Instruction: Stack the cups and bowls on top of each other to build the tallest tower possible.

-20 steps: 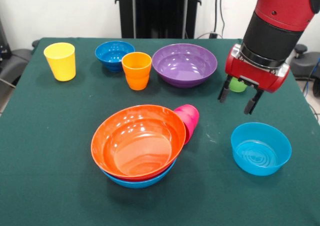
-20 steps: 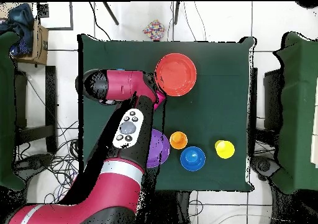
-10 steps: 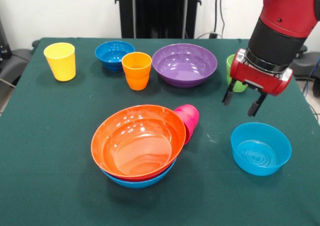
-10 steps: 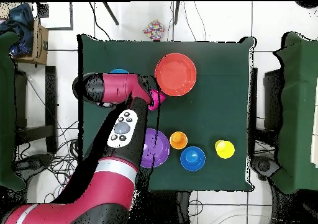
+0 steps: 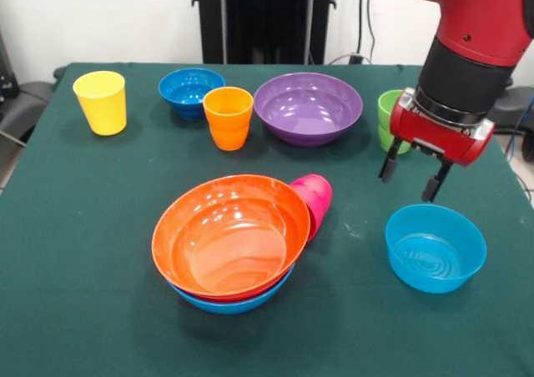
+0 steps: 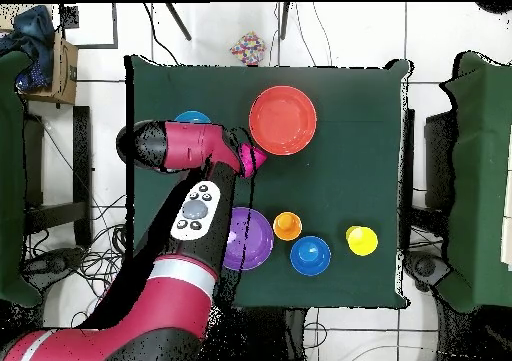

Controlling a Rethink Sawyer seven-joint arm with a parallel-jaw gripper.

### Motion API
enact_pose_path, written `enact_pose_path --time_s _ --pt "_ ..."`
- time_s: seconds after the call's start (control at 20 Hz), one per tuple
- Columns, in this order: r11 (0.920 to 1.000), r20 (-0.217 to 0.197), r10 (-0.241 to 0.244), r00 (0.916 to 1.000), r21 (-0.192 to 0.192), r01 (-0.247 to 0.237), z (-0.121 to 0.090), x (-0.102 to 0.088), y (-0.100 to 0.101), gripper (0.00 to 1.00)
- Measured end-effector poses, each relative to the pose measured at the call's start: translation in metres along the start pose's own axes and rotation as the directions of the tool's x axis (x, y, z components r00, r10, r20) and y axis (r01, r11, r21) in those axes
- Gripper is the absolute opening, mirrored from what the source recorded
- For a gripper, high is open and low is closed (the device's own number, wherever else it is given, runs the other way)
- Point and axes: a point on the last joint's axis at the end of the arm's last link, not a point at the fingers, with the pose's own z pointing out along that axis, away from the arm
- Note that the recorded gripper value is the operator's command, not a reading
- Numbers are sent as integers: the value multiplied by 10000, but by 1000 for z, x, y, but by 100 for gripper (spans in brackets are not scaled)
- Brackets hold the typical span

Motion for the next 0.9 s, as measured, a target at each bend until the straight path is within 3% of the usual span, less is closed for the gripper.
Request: enact_pose_path --time_s 0.35,0.9 --pt "9983 29 582 9983 97 -582 1 16 12 100" --pt "9972 -10 609 9981 424 -609 16 44 20 100"
